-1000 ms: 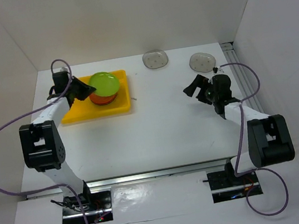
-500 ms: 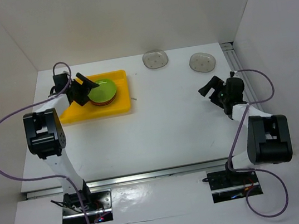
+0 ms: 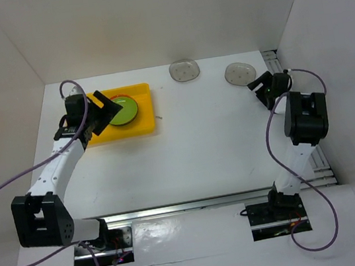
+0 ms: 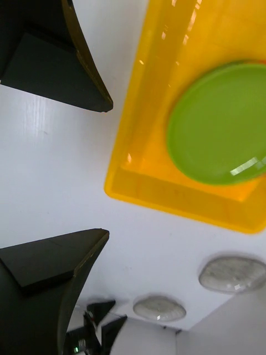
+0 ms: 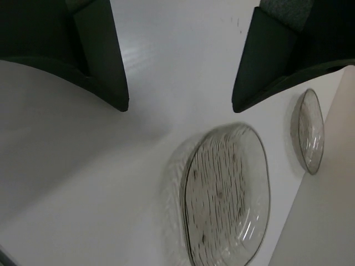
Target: Place the plates into the plastic bin on the countertop
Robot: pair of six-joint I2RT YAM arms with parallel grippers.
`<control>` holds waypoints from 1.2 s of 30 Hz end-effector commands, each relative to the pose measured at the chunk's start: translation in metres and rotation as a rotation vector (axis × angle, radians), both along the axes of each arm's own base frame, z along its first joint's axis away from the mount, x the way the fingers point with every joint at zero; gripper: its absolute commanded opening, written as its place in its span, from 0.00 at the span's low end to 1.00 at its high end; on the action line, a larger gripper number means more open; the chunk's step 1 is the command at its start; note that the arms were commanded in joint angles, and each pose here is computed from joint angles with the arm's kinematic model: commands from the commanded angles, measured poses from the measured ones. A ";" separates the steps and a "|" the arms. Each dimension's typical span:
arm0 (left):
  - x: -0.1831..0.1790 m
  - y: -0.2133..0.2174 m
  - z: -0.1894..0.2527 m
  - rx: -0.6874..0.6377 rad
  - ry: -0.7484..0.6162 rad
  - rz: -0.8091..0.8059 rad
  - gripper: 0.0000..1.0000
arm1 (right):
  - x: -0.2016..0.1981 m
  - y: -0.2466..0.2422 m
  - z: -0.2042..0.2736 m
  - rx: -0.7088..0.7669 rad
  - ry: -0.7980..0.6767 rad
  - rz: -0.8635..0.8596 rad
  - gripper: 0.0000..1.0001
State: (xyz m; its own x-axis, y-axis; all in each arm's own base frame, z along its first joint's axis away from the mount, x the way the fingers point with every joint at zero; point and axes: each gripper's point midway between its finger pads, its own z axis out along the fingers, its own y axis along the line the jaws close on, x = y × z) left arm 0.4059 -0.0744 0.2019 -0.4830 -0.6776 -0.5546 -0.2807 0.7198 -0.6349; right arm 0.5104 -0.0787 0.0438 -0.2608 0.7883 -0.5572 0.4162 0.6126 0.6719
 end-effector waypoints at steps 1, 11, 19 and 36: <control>-0.024 0.010 -0.030 0.041 0.082 0.037 1.00 | 0.005 -0.005 -0.049 0.024 0.136 -0.007 0.80; -0.035 -0.009 -0.029 0.039 0.098 -0.031 1.00 | 0.033 0.003 -0.087 -0.025 0.285 0.025 0.38; -0.043 -0.053 -0.017 0.052 -0.003 -0.233 1.00 | 0.030 0.033 -0.041 -0.046 0.238 0.043 0.00; -0.016 -0.249 -0.026 0.052 -0.045 -0.628 0.95 | -0.146 0.186 0.114 -0.028 -0.155 0.369 0.00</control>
